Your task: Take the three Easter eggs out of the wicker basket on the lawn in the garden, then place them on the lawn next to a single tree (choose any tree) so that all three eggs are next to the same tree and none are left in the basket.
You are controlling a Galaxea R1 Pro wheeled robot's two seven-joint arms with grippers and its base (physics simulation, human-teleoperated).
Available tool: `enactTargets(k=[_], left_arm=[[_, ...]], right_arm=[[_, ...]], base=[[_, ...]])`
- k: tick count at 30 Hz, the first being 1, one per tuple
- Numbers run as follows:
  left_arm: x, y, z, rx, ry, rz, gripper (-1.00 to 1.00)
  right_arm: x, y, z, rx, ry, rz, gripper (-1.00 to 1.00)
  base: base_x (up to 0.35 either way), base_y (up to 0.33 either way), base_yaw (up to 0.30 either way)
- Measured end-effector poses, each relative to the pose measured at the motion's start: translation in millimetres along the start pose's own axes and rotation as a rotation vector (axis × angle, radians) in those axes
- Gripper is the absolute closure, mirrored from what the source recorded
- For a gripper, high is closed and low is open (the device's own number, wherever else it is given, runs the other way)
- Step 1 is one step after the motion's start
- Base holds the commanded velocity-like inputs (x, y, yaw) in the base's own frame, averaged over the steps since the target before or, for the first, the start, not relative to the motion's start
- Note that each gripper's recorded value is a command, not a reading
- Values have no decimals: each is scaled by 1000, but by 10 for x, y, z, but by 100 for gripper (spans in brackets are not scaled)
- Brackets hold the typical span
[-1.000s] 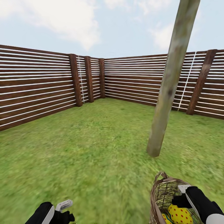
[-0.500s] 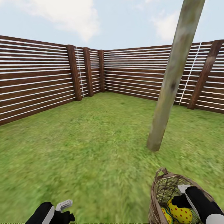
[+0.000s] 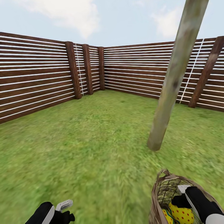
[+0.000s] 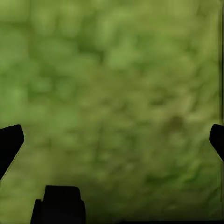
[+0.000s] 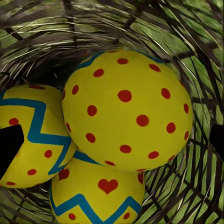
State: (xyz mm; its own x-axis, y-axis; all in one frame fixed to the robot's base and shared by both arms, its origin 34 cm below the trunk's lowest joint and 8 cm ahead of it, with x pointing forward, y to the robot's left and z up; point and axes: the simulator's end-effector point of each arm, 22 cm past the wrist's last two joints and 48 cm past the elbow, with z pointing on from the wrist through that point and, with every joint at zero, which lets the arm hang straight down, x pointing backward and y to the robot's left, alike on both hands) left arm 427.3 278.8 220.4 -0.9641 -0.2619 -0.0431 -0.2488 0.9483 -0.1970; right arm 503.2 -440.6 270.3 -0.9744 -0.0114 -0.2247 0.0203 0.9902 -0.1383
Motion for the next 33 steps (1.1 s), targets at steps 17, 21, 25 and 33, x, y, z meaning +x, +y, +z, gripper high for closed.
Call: enactTargets(k=[17,21,25,33], left_arm=[[52,25,58,-5,17,-3,-100],[99,49,112,-9,32,-6,-100],[146,71,164,-13,47,-9,-100],[245,118,267,-22,78,-15,-100]], right_arm=[[52,-13,61,3,16,-2,-100],[105,-50,115,9,31,-2,-100],[161,-62,173,11,47,-4,-100],[273,-46,289,11,79,-10,-100]], base=[[23,0,0],[0,0,0],[0,0,0],[0,0,0]])
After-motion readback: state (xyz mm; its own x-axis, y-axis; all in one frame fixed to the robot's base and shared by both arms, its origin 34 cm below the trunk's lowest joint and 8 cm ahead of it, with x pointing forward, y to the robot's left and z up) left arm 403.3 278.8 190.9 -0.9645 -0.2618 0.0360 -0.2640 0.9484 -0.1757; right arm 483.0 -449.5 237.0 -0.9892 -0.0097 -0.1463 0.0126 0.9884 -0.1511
